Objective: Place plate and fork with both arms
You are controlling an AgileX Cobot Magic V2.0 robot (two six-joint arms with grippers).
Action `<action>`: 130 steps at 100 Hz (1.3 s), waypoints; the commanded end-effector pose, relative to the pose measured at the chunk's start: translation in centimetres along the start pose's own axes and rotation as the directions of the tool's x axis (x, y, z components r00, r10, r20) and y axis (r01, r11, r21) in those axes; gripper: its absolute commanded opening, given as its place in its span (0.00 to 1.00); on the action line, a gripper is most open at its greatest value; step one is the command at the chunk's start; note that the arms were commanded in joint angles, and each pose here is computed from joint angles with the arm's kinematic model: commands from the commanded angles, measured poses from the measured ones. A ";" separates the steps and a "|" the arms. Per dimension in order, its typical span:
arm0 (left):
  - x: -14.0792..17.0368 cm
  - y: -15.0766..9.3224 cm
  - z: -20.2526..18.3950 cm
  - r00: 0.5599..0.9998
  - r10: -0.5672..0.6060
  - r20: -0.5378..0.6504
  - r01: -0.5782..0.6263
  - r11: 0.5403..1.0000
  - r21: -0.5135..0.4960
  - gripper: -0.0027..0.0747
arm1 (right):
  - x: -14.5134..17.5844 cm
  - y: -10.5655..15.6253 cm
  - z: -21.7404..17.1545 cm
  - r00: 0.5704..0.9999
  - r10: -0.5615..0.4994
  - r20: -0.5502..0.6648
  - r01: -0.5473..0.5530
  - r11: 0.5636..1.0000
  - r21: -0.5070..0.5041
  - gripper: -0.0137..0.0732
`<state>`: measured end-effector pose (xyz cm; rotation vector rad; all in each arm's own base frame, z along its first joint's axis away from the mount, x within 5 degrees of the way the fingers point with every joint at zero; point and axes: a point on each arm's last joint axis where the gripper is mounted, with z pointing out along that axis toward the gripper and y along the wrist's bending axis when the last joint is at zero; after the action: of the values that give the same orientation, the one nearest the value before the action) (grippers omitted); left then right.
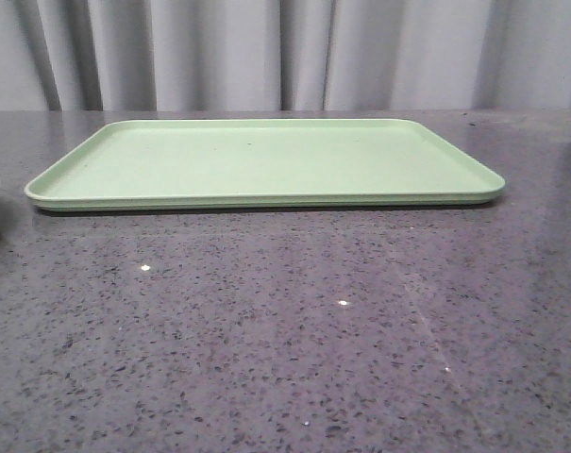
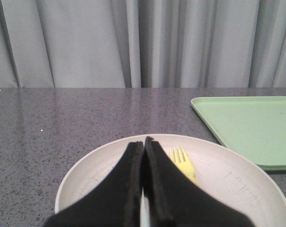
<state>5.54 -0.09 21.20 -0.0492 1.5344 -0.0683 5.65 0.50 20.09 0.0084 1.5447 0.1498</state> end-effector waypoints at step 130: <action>-13.9 -1.3 8.6 0.937 0.033 -0.348 -0.030 0.999 0.015 0.47 | -14.2 1.5 6.9 0.918 0.013 -0.396 0.003 0.999 0.039 0.53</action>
<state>13.38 -0.34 33.67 0.0001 1.9895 -0.0497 11.81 1.07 32.92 0.0196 2.0412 0.1248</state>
